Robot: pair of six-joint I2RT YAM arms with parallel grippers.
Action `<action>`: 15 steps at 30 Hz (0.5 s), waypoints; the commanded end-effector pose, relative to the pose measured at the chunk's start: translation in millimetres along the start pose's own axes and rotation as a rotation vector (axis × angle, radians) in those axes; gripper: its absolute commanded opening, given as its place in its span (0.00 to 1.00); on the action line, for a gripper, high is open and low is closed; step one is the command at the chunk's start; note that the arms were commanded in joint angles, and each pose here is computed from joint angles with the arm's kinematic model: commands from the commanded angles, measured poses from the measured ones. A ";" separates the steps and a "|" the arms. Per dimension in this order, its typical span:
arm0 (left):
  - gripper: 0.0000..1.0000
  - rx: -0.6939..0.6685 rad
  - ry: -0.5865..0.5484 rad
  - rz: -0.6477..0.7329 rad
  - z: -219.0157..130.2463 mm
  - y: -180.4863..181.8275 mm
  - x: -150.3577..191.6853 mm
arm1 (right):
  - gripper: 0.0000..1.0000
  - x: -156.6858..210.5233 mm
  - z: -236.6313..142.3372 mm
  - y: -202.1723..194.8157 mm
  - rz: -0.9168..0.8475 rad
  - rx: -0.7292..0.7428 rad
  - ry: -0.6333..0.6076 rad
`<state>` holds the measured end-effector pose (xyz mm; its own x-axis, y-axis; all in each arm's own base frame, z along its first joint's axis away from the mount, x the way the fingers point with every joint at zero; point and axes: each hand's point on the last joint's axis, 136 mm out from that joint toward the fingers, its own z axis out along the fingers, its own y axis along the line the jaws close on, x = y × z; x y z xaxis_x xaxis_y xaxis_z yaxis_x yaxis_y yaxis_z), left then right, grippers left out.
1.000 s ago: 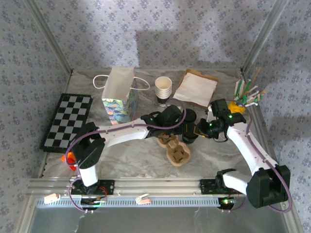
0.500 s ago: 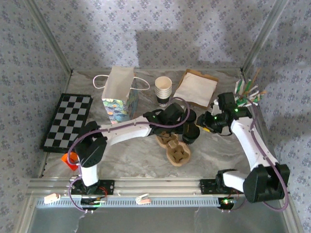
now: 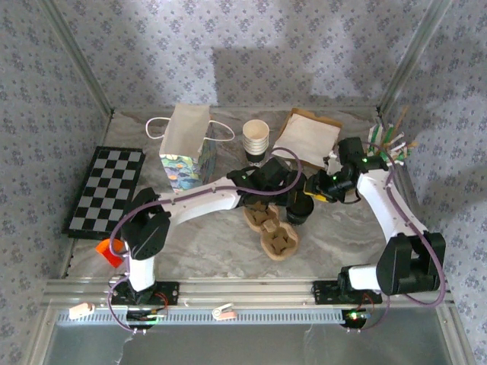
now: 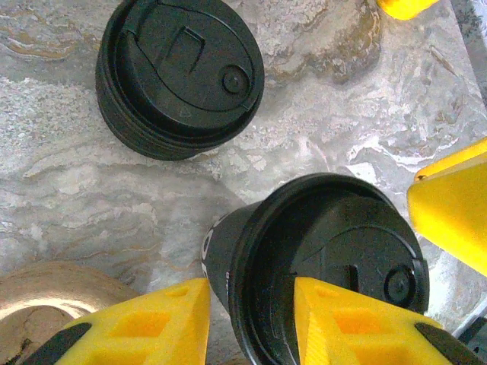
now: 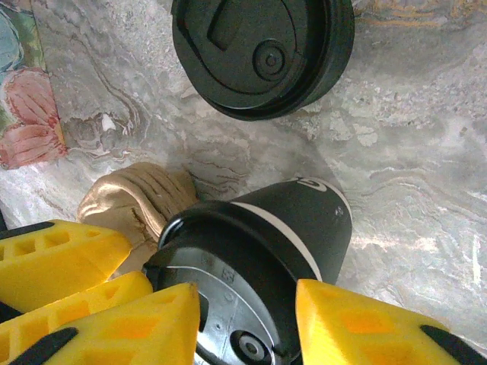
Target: Pack the takeout coffee
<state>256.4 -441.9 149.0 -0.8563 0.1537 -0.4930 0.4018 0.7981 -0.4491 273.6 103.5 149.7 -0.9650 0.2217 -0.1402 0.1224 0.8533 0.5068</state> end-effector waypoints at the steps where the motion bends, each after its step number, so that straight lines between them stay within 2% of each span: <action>1: 0.35 0.031 -0.001 0.013 -1.0 -10.6 -9.9 | 0.38 -6.2 -0.4 3.9 -0.015 -0.012 0.000; 9: 0.32 0.038 0.040 0.050 13.6 -13.0 -4.8 | 0.31 0.2 8.5 1.4 -0.004 -0.018 0.029; 15: 0.30 0.019 0.069 0.073 16.8 -5.4 4.6 | 0.33 10.3 4.5 2.8 -0.021 -0.006 0.032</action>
<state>259.7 -458.4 145.7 -0.8477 0.2032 -0.4900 0.4474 0.7700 -0.4548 274.2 107.6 142.8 -0.9700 0.2089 -0.1240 0.1190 0.8536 0.5071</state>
